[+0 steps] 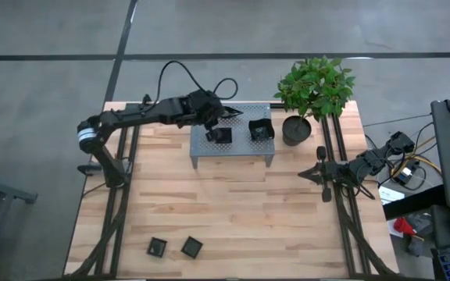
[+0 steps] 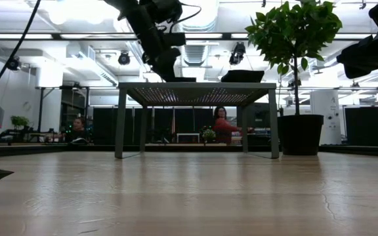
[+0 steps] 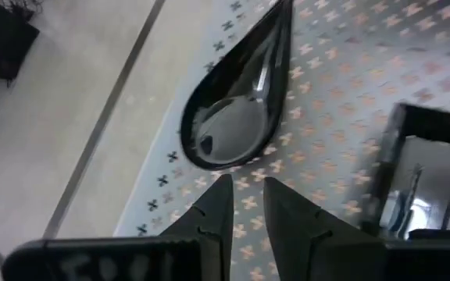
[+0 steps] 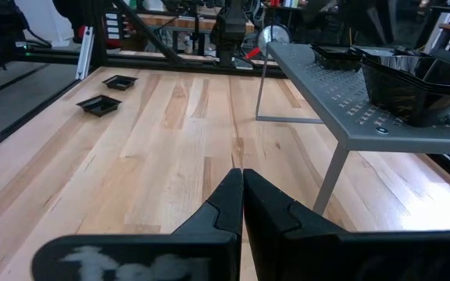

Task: Pick & Place Mini shaped plates
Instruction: Stack the black square plate on top of the black square plates on the shelf

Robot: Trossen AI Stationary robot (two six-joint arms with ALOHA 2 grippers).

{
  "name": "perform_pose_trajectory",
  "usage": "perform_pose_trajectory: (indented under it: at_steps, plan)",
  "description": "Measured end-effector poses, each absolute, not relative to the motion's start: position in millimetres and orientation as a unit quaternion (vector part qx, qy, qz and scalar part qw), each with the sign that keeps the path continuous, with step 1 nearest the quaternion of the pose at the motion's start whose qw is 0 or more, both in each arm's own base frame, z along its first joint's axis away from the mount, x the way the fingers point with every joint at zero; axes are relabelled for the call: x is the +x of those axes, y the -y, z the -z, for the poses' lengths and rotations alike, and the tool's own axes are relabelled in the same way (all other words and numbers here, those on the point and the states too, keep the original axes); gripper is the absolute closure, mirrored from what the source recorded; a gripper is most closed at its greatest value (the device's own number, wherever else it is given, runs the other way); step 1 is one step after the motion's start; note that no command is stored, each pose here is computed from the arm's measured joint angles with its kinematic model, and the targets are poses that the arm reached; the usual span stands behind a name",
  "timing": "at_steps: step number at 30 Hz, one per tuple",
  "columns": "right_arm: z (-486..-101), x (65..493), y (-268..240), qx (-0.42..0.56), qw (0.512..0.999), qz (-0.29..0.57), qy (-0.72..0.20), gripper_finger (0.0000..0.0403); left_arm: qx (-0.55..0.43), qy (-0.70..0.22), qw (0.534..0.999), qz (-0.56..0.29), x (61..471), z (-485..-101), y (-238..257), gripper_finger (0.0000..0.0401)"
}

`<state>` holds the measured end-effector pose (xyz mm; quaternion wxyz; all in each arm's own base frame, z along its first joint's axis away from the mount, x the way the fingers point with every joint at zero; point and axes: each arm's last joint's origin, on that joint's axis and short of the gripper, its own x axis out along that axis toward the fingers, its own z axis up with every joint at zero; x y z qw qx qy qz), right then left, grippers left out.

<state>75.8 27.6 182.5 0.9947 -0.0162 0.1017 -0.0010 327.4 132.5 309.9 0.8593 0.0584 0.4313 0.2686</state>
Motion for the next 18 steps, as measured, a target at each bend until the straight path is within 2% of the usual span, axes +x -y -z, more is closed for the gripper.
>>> perform_pose_trajectory:
  at_steps: [9, 18]
  plan:
    - [-182, 76, -28, -0.016, 0.995, 0.001, -0.102, 0.0394, 0.045, -0.43, 0.87, -0.235, 323, -322, -91, 0.0348]
    - [-182, 76, -28, -0.016, 0.995, 0.001, -0.102, 0.0394, 0.048, -0.462, 0.874, -0.145, 323, -320, -16, 0.0346]
